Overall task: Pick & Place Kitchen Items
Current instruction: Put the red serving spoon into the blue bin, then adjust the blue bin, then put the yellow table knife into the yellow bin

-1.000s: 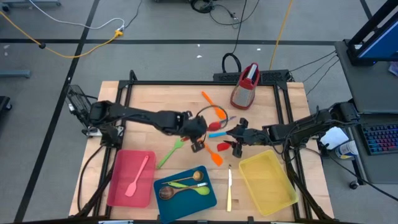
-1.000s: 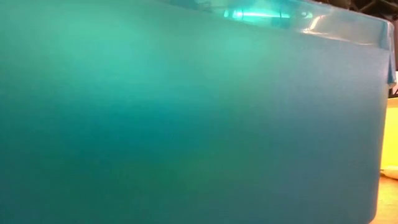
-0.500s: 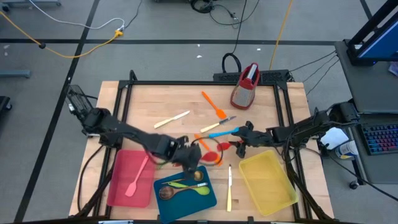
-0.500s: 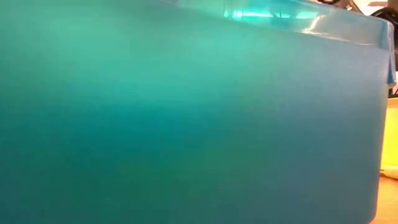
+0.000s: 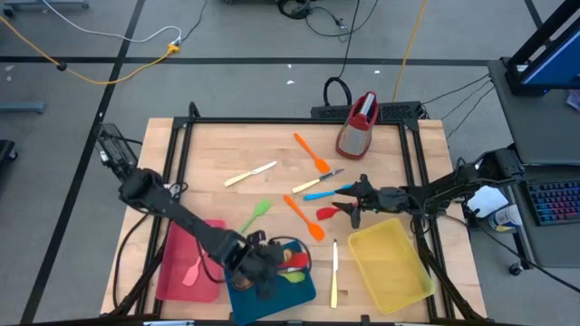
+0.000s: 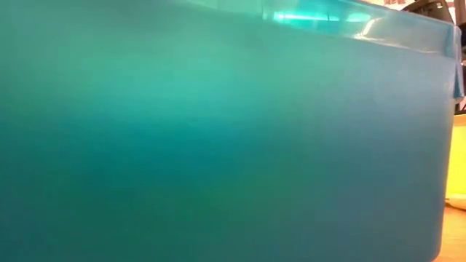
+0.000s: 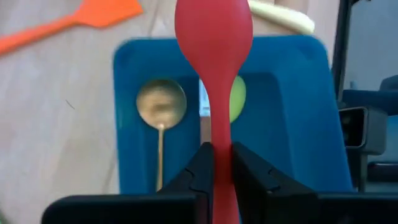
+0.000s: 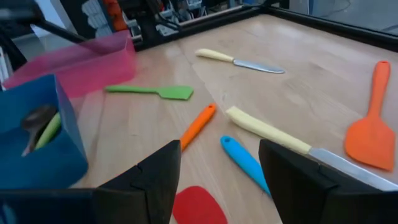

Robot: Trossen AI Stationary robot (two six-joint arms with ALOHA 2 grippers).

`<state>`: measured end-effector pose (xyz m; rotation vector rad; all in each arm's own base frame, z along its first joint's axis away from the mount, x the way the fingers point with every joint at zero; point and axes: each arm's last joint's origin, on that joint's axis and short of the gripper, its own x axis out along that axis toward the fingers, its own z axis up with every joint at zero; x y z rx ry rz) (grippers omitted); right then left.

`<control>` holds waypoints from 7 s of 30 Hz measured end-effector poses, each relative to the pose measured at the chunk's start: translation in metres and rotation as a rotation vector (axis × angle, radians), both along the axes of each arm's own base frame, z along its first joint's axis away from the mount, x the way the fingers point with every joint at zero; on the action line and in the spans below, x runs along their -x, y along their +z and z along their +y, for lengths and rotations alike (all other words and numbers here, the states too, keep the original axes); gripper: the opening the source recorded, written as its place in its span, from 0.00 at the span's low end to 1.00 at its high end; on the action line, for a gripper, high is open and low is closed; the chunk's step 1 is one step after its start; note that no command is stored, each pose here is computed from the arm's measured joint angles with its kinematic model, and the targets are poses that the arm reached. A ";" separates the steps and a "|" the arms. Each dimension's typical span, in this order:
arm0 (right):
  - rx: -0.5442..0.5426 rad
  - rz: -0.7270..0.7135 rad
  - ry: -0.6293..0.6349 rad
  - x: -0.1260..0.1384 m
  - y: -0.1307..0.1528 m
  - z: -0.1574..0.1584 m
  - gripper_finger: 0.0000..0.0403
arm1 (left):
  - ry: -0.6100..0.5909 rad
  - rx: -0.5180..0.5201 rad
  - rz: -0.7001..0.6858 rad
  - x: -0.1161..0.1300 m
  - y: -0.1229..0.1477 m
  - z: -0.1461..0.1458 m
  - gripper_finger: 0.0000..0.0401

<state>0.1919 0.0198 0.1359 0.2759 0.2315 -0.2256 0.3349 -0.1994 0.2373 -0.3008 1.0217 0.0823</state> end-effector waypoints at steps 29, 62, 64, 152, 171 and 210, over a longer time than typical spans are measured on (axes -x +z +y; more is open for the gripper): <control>-0.014 -0.029 0.000 0.000 0.002 0.000 0.52 | -0.137 0.147 0.164 -0.003 -0.062 -0.045 0.13; -0.020 -0.046 0.013 0.000 0.003 0.001 0.50 | -0.191 0.083 -0.015 -0.015 -0.017 -0.013 0.36; -0.026 -0.045 0.036 0.000 0.003 0.001 0.50 | -0.162 0.066 -0.035 -0.013 -0.006 -0.005 0.36; -0.010 -0.040 0.084 0.000 0.003 0.004 0.49 | -0.316 -0.217 -0.073 0.040 -0.115 0.138 0.36; -0.009 -0.040 0.084 0.000 0.003 0.004 0.49 | -0.467 -0.137 -0.298 0.026 -0.107 0.123 0.36; 0.008 -0.044 0.089 -0.001 0.004 0.004 0.49 | -0.425 -0.248 -0.379 0.015 -0.099 0.127 0.36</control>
